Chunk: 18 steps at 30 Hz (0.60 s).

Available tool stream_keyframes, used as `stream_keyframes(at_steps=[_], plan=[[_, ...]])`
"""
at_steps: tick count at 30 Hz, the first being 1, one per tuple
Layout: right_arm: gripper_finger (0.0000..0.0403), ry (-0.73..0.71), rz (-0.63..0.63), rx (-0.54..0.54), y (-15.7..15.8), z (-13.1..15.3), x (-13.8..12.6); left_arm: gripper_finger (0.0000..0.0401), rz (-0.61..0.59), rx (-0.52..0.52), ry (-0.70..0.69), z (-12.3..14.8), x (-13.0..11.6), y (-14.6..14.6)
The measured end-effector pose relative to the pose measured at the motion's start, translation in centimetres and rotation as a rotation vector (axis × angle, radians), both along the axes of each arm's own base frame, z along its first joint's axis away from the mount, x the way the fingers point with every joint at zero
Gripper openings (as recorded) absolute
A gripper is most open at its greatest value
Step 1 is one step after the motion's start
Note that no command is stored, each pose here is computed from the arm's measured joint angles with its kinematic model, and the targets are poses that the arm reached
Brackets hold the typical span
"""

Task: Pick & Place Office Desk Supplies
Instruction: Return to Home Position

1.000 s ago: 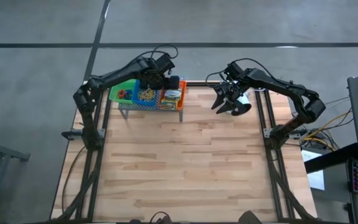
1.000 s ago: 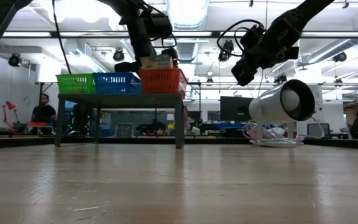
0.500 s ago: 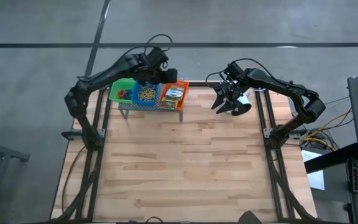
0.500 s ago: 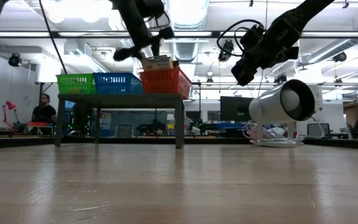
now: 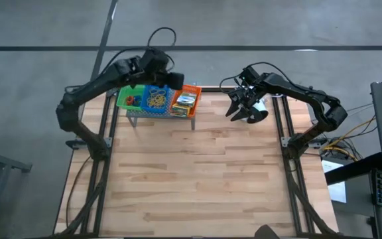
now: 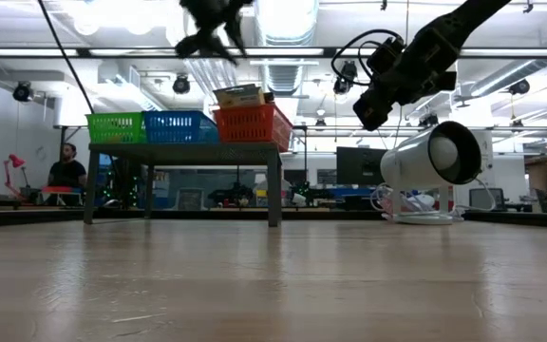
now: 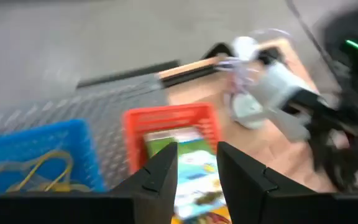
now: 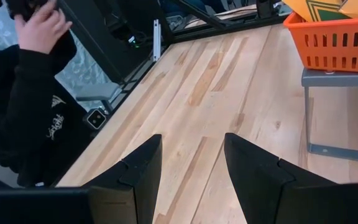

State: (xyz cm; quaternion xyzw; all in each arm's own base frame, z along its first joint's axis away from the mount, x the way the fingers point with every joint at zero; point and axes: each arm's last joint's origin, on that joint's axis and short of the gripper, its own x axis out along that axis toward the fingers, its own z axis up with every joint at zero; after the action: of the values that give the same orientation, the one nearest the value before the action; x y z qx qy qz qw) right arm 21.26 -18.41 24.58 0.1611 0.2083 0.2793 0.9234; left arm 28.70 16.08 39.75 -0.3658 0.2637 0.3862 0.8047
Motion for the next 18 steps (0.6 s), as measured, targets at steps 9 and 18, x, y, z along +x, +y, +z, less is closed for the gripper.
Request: stream_keyframes(at_steps=[9, 18], plan=[[0.0171, -0.007, 0.0, -0.007, -0.1, 0.0, 0.0, 0.0116, -0.324, 0.504, 0.051, 2.4, 3.4, -7.2], [0.0171, -0.008, 0.0, -0.009, -0.1, 0.0, 0.0, 0.0116, -0.489, 0.706, 0.038, 1.2, 5.3, -13.5]])
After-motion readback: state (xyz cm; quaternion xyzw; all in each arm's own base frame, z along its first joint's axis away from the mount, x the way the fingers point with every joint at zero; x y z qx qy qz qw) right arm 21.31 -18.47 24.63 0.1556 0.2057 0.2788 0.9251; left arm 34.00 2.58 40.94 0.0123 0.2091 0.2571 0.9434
